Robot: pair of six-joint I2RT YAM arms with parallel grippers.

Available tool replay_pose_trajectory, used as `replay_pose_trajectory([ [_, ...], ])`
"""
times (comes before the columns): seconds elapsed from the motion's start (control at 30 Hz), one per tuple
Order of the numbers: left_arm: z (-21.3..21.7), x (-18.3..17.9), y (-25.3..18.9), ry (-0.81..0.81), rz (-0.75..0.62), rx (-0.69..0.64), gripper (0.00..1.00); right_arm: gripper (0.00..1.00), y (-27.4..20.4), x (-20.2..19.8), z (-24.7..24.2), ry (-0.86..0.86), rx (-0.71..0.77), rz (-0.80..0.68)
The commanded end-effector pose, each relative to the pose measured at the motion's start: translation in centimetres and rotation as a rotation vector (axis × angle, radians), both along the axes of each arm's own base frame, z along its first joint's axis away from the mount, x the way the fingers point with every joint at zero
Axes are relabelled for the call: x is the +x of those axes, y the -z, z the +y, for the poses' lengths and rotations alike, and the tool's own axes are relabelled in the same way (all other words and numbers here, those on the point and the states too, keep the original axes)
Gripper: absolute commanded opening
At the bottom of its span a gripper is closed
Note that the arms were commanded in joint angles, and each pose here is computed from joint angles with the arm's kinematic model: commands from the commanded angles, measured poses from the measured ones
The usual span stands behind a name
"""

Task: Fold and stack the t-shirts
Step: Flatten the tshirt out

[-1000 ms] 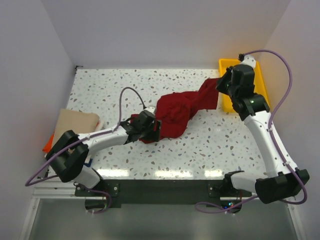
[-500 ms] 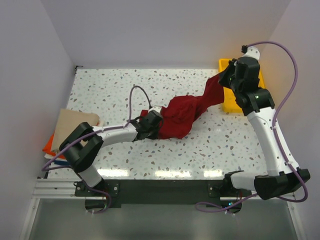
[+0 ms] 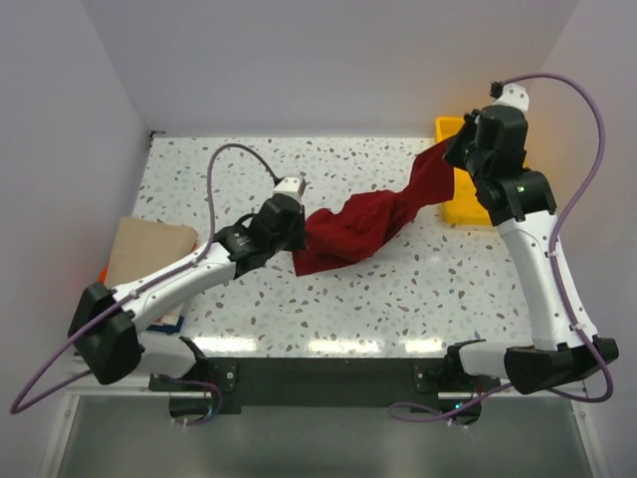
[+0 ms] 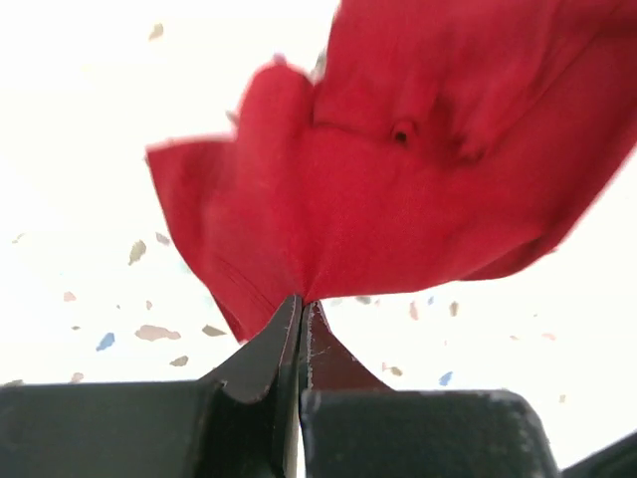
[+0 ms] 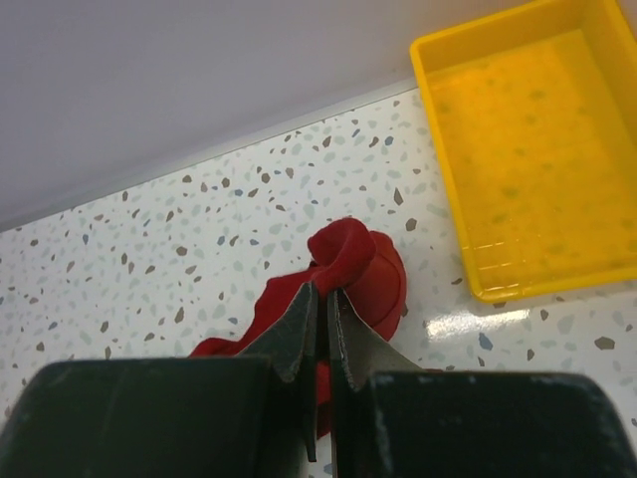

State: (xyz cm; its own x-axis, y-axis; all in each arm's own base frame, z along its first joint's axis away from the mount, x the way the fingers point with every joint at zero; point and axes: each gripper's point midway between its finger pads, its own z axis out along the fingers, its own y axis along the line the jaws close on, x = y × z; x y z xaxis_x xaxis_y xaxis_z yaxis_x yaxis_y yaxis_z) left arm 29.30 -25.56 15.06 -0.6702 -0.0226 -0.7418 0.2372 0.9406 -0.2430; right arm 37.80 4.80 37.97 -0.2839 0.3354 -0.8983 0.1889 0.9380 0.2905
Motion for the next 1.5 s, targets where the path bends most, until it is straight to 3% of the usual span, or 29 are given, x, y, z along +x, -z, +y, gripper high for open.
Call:
replay_pose_trajectory([
  [0.0, 1.4, 0.8, -9.2, -0.054, -0.162, -0.120, 0.00, 0.00, -4.2, -1.2, -1.5, 0.045, -0.022, -0.098],
  [0.07, 3.1, 1.3, -12.0, -0.113, -0.202, -0.147, 0.00, 0.00, -4.7, -1.5, -1.8, 0.051, -0.025, -0.108],
  [0.23, 10.2, 8.2, -14.0, -0.312, -0.194, -0.214, 0.00, 0.00, -5.4, -0.5, -1.3, 0.033, -0.012, -0.113],
  [0.33, 14.9, 13.9, -13.0, -0.446, -0.161, -0.223, 0.00, 0.00, -4.0, 0.8, -1.1, 0.038, -0.018, -0.068],
  [0.47, 16.0, 21.0, -8.1, -0.408, 0.007, -0.292, 0.02, 0.00, -1.4, 0.9, -0.5, 0.011, 0.003, -0.013],
  [0.53, 15.9, 22.1, -6.8, -0.396, 0.050, -0.273, 0.22, 0.00, 1.8, 0.3, 0.5, -0.030, 0.047, 0.036],
  [0.57, 15.7, 22.5, -6.7, -0.384, 0.048, -0.276, 0.37, 0.00, 5.9, -0.3, 1.7, -0.087, 0.077, 0.118],
  [0.63, 16.0, 22.1, -6.2, -0.399, 0.028, -0.275, 0.56, 0.00, 7.9, -1.3, 3.2, -0.137, 0.158, 0.112],
  [0.67, 16.2, 21.5, -7.4, -0.405, 0.004, -0.284, 0.59, 0.00, 12.8, -2.7, 4.3, -0.186, 0.196, 0.211],
  [0.8, 17.0, 17.3, -6.5, -0.455, 0.034, -0.252, 0.59, 0.00, 19.0, -6.3, 5.7, -0.218, 0.273, 0.286],
  [0.83, 17.8, 15.3, -3.5, -0.502, 0.090, -0.214, 0.60, 0.00, 19.9, -6.8, 5.8, -0.217, 0.273, 0.294],
  [0.87, 17.9, 13.7, -4.4, -0.520, 0.073, -0.234, 0.59, 0.00, 21.5, -8.0, 5.9, -0.221, 0.276, 0.319],
  [0.93, 19.6, 10.2, -0.2, -0.605, 0.139, -0.172, 0.58, 0.00, 22.4, -8.7, 6.3, -0.237, 0.293, 0.331],
  [0.97, 19.9, 8.7, -0.7, -0.634, 0.120, -0.189, 0.58, 0.00, 23.4, -9.2, 6.3, -0.239, 0.292, 0.348],
  [1.13, 20.0, 1.7, 5.0, -0.718, 0.188, -0.153, 0.58, 0.00, 25.3, -9.5, 6.3, -0.244, 0.270, 0.380],
  [1.27, 18.0, -0.4, 7.8, -0.721, 0.239, -0.118, 0.57, 0.00, 25.6, -8.9, 6.8, -0.269, 0.272, 0.390],
  [1.47, 16.7, -0.3, 10.8, -0.689, 0.300, -0.053, 0.57, 0.00, 25.9, -8.5, 6.7, -0.274, 0.248, 0.399],
])
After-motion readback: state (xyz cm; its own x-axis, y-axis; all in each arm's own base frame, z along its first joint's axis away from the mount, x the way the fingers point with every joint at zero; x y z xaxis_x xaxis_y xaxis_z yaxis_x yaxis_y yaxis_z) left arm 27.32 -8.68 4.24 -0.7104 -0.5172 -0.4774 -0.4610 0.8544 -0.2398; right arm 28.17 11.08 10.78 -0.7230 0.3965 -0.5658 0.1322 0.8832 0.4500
